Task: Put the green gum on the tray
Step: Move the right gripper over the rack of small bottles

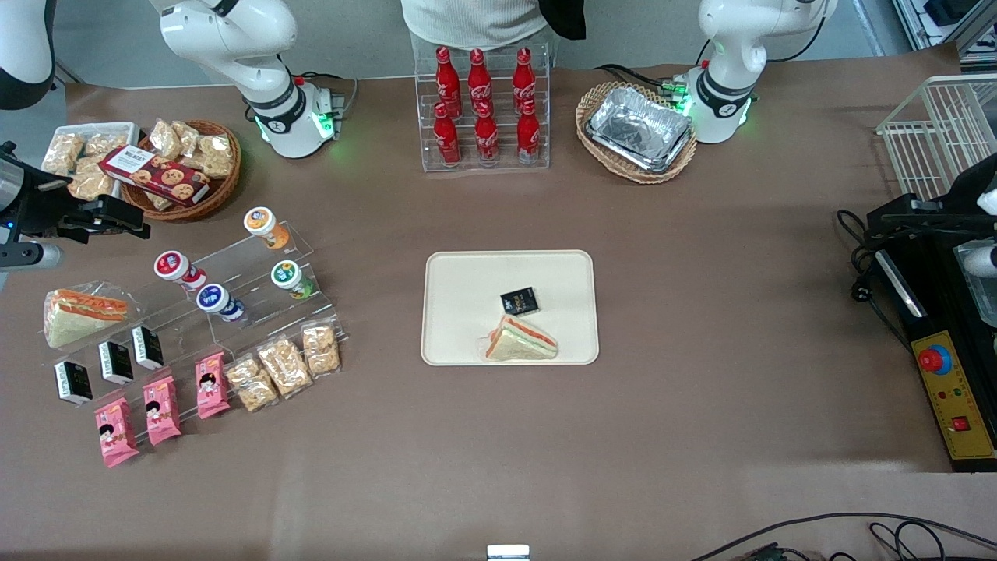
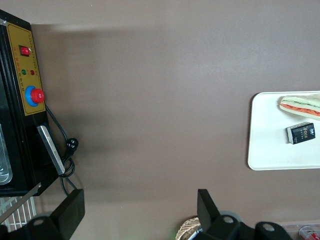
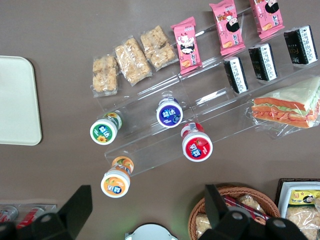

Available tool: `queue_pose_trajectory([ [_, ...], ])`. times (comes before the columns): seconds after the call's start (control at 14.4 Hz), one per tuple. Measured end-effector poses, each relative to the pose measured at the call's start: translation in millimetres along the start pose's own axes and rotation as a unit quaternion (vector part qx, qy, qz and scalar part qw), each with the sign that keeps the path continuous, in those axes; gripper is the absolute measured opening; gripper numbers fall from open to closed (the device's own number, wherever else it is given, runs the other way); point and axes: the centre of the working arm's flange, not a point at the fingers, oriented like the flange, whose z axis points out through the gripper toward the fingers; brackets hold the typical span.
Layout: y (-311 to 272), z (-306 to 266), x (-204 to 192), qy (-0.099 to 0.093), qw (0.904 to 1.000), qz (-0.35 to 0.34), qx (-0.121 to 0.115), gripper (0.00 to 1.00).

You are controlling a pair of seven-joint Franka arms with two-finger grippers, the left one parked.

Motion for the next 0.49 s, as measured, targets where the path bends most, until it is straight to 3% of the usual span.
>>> queue_pose_trajectory([
  [0.49, 4.0, -8.1, -6.0, 0.008, 1.0, 0.003, 0.001, 1.0],
])
